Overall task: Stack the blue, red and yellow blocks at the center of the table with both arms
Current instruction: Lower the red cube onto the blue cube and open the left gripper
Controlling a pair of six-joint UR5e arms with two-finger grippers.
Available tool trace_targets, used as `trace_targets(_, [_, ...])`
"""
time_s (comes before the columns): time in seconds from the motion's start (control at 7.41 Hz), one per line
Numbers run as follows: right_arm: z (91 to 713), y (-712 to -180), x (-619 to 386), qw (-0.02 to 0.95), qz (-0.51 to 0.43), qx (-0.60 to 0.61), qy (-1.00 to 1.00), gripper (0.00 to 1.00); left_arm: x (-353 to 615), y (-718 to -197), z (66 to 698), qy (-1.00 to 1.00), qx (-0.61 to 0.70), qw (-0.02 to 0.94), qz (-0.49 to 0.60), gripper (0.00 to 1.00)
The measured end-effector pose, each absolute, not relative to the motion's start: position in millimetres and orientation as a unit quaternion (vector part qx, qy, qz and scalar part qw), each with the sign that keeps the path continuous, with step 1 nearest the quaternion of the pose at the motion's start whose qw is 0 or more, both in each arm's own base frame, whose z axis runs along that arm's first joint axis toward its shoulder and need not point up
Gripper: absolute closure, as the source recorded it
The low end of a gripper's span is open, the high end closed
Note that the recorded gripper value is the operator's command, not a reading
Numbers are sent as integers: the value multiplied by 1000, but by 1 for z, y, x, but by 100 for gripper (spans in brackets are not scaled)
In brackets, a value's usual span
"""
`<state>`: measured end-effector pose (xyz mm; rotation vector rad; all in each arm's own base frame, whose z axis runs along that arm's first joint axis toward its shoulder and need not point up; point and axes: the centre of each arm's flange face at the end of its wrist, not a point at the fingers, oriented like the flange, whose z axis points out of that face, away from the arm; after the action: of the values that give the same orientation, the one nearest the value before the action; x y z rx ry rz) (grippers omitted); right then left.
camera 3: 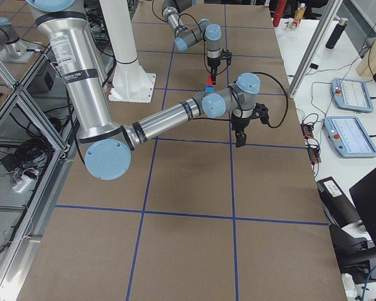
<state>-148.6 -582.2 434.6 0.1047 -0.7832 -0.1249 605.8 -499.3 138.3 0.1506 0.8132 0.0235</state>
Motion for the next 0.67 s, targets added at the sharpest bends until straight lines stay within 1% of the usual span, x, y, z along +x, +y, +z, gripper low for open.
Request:
trace_targets(0.13, [435, -582, -149, 921, -61, 51, -381, 1, 607, -498, 141, 394, 72, 916, 12, 96])
trace_targets(0.27, [435, -582, -149, 921, -61, 51, -381, 1, 608, -497, 144, 393, 71, 917, 12, 42])
trace_targets(0.4, [435, -582, -149, 921, -61, 51, -381, 1, 608, -497, 144, 394, 71, 917, 12, 0])
trace_targets(0.67, [435, -582, -149, 921, -61, 51, -381, 1, 607, -498, 142, 397, 68, 915, 4, 0])
